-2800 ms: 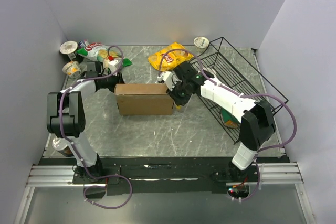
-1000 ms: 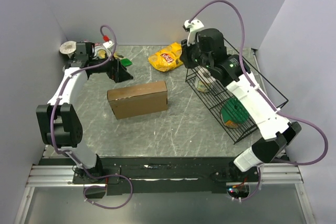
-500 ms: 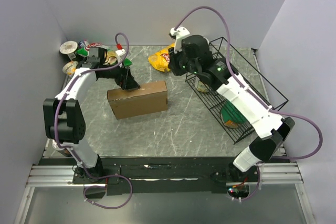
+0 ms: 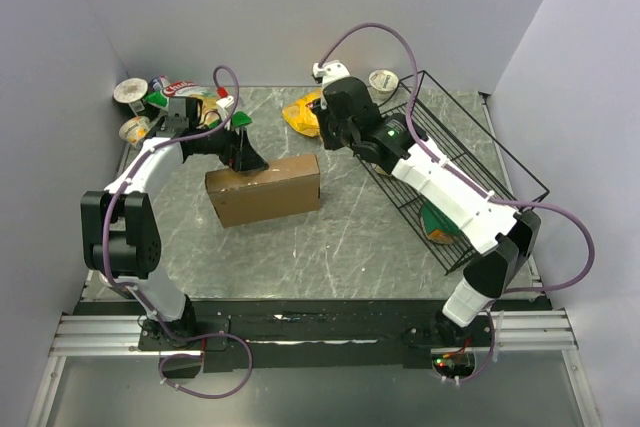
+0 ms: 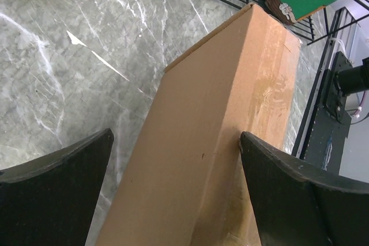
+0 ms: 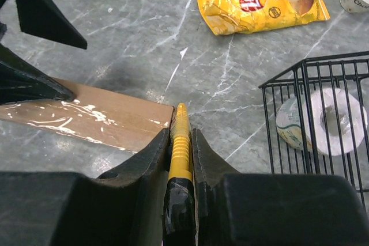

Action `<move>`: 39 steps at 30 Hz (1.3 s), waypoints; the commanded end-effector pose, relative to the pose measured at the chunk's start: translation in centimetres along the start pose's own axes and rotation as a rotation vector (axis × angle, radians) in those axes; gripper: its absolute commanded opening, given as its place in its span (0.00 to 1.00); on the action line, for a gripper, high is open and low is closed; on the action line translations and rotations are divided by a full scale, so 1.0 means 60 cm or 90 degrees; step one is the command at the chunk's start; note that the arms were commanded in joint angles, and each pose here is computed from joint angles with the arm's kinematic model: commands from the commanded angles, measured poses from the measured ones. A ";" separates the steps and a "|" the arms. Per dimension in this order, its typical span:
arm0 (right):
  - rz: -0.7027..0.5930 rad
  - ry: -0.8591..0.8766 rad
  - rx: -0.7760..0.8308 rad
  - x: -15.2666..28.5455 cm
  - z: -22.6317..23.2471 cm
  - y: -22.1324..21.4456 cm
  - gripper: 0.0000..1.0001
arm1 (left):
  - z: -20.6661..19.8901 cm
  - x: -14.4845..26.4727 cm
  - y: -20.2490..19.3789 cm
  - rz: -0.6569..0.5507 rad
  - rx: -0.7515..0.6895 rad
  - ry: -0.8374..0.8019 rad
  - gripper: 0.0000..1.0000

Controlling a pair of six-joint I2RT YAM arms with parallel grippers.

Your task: Unpack the express box

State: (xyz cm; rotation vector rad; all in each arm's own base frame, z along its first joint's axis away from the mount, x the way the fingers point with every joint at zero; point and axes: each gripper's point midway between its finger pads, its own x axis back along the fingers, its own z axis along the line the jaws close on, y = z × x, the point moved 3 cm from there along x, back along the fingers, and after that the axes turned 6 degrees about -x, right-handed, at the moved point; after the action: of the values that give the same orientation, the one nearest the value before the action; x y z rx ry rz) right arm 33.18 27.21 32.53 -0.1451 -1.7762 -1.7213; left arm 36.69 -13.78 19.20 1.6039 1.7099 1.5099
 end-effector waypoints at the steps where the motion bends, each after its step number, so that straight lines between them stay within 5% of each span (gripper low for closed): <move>1: -0.008 -0.013 -0.012 -0.009 0.004 0.004 0.00 | 0.028 -0.006 -0.027 0.031 -0.007 0.062 0.96; 39: 0.034 -0.008 -0.035 -0.051 0.018 -0.018 0.00 | 0.039 -0.009 -0.028 0.037 0.008 0.092 0.96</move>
State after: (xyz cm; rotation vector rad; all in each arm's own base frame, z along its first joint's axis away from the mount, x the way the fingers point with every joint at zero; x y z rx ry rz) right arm 34.09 28.56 28.63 -0.2638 -1.7291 -1.6866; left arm 37.17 -13.72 19.13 1.5962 1.7659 1.5179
